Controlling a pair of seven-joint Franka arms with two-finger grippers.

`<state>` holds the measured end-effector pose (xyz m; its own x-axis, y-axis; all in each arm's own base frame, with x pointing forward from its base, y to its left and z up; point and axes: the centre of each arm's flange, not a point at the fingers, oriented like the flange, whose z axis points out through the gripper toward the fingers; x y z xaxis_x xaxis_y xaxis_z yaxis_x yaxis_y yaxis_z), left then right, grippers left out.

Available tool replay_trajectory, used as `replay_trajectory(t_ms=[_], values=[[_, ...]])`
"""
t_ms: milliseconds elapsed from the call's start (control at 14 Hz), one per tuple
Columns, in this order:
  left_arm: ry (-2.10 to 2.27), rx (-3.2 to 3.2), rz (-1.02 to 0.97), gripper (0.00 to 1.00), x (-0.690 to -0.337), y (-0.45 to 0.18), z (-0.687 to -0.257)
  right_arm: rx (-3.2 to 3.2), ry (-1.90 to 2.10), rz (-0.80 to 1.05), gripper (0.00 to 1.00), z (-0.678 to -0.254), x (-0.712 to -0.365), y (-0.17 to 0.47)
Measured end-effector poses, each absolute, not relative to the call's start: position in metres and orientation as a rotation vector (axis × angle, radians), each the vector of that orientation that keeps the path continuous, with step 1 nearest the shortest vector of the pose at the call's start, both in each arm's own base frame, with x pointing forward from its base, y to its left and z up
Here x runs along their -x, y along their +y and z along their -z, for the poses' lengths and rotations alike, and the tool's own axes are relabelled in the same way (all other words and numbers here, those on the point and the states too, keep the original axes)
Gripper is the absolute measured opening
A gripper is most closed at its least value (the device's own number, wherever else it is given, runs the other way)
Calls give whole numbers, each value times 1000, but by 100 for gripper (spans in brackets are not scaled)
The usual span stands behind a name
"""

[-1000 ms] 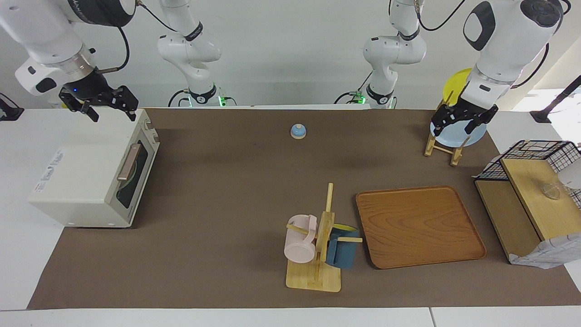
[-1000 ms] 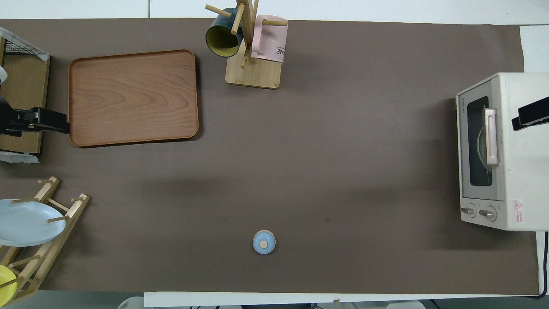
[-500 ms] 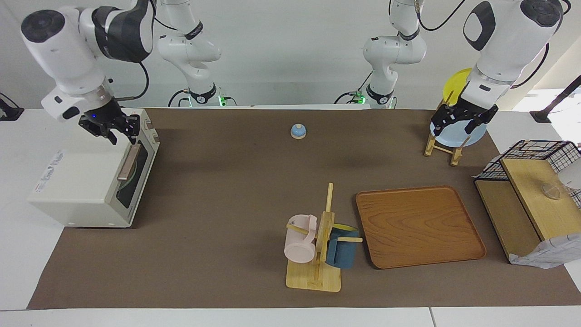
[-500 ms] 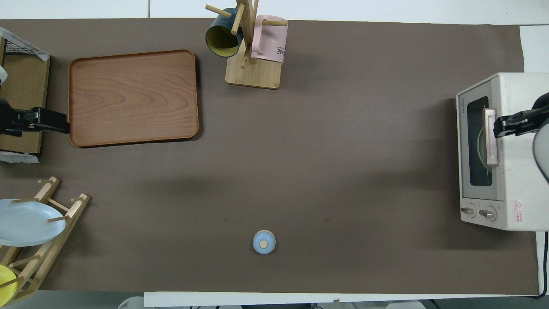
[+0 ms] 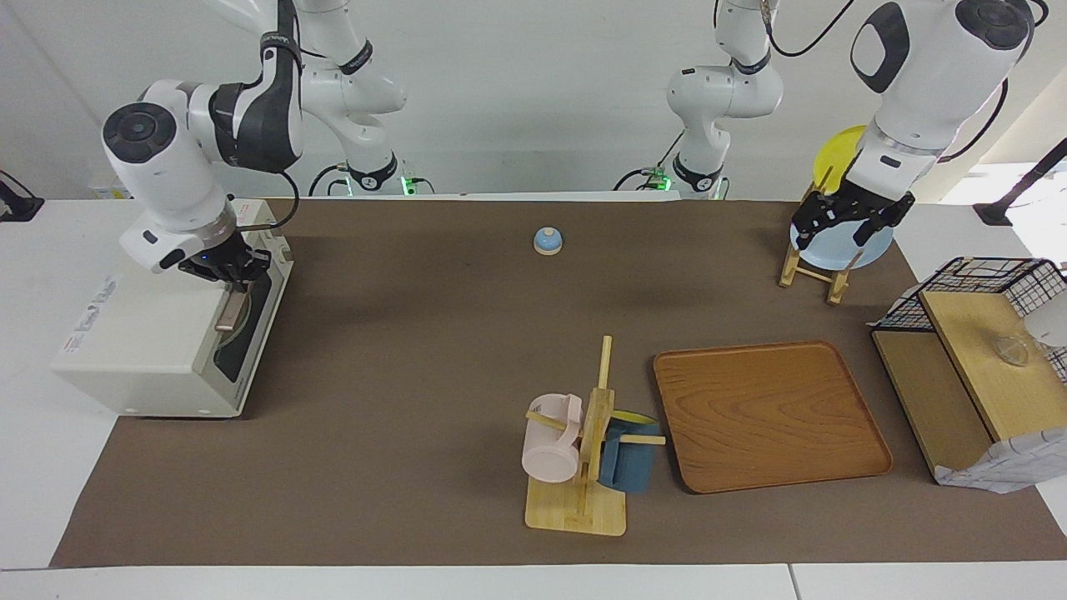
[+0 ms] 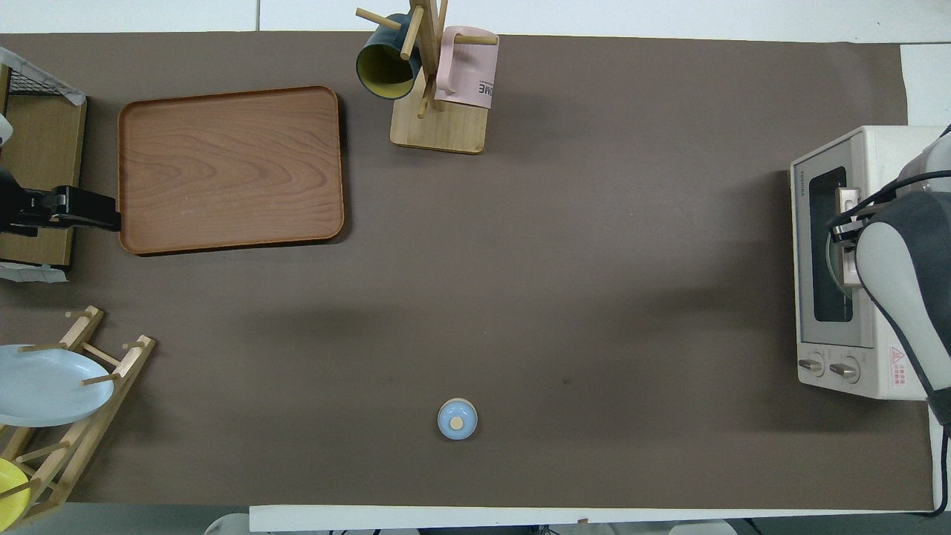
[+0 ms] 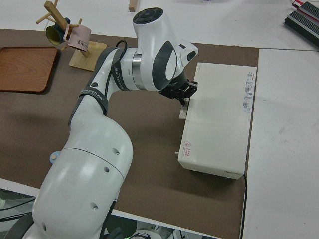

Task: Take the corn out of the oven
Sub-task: 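Hook the oven door handle with the right gripper and pull it open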

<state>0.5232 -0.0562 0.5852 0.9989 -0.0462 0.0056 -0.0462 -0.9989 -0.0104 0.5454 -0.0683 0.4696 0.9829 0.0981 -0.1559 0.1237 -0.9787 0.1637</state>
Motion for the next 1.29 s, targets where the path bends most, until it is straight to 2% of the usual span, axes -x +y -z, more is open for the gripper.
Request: replay_trajectory(t_ms=[143, 286, 500, 714, 857, 1000, 1071, 1286], values=[[72, 3131, 9, 100, -523, -56, -585, -2953, 145, 212, 1, -466, -546, -58], [72, 3131, 9, 100, -523, -56, -585, -2947, 132, 173, 1, -452, -552, -17], [72, 3131, 9, 100, -523, -56, -585, -2951, 133, 95, 1, -392, -572, 45], [72, 3131, 9, 100, -523, -56, -585, -2995, 104, 119, 1, -339, -584, 58], [72, 3131, 9, 100, -523, -56, -585, -3053, 30, 109, 2, -335, -589, 63], [72, 3131, 9, 100, -523, -56, -585, -3097, -24, 77, 6, -356, -596, 84], [72, 3131, 9, 100, -523, -56, -585, -3100, -45, 63, 11, -372, -599, 94], [72, 3131, 9, 100, -523, -56, -585, -3093, -145, 102, 43, -410, -595, 73]])
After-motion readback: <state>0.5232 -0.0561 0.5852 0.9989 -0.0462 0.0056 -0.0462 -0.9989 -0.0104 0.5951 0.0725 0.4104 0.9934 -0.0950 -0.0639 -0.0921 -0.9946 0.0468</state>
